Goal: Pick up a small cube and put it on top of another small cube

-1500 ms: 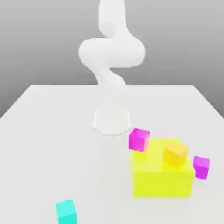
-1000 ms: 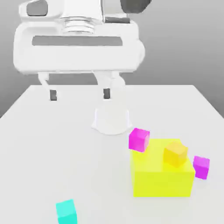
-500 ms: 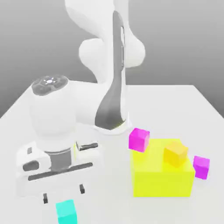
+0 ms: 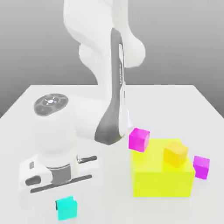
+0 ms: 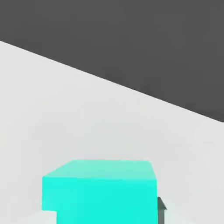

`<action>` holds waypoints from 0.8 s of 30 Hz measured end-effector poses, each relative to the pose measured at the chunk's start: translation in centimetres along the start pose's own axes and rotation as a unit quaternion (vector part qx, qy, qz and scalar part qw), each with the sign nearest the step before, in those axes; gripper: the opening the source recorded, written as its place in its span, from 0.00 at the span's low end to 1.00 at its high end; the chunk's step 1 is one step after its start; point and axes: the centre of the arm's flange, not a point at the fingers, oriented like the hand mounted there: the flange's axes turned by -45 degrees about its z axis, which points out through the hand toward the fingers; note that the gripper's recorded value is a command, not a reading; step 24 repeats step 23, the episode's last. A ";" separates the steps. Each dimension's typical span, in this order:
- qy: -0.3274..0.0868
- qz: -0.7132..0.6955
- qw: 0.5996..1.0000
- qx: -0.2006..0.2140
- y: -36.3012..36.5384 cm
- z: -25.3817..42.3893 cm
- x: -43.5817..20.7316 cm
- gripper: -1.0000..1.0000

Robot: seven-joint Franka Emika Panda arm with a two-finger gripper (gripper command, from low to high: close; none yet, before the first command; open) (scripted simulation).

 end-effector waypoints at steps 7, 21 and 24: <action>0.004 -0.169 0.985 0.016 -15.3 -6.9 3.8 0.00; -0.004 -0.353 0.936 -0.003 -30.8 -8.0 -0.3 1.00; -0.004 -0.353 0.936 -0.003 -30.8 -8.0 -0.3 1.00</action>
